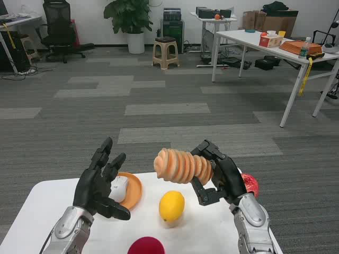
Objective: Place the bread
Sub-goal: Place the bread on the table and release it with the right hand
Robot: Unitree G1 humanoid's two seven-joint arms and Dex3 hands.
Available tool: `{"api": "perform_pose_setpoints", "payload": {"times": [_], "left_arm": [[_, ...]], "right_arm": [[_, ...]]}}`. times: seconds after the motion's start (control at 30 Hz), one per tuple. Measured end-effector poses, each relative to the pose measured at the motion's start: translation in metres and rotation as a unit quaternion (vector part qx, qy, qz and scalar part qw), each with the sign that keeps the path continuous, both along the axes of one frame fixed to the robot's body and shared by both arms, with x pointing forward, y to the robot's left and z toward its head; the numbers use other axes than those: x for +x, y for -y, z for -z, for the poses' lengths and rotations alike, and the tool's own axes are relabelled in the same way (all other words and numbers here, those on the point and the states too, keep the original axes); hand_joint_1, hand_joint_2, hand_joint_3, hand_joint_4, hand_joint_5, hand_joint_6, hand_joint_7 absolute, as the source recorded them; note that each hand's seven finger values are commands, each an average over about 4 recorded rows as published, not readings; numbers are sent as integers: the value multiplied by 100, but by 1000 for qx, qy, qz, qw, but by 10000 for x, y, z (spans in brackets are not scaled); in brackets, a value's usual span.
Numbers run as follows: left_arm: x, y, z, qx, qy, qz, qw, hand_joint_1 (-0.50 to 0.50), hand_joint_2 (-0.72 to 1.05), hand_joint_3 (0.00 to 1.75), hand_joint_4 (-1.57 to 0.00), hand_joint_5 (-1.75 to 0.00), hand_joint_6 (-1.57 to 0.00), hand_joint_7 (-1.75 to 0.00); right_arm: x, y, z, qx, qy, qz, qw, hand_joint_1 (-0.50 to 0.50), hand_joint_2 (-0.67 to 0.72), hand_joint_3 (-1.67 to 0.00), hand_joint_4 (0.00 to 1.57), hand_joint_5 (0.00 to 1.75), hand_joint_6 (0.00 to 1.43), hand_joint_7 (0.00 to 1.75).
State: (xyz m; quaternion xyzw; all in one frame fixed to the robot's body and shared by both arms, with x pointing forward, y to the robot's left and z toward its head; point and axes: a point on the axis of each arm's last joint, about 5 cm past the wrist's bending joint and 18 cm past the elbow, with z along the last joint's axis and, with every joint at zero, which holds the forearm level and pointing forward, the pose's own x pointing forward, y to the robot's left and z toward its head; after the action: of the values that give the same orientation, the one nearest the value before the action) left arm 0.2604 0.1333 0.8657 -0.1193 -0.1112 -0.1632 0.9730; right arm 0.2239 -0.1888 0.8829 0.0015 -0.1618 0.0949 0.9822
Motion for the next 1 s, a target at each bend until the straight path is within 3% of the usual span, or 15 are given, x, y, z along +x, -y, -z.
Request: {"api": "perform_pose_setpoints", "payload": {"times": [0.2, 0.87, 1.0], "left_arm": [[-13, 138, -27, -17, 11, 10, 1000, 50, -28, 9, 0, -51, 0, 0], [-12, 134, -28, -16, 12, 9, 1000, 50, -28, 9, 0, -46, 0, 0], [-12, 134, -27, -16, 11, 9, 1000, 50, -28, 9, 0, -51, 0, 0]], "right_arm": [[-12, 68, 30, -1, 0, 20, 1000, -46, -57, -151, 69, 145, 120, 150], [-12, 68, 31, -1, 0, 19, 1000, -46, -54, -151, 64, 145, 117, 148], [-26, 107, 33, -8, -2, 22, 1000, -46, -54, -151, 62, 145, 117, 147]]}}
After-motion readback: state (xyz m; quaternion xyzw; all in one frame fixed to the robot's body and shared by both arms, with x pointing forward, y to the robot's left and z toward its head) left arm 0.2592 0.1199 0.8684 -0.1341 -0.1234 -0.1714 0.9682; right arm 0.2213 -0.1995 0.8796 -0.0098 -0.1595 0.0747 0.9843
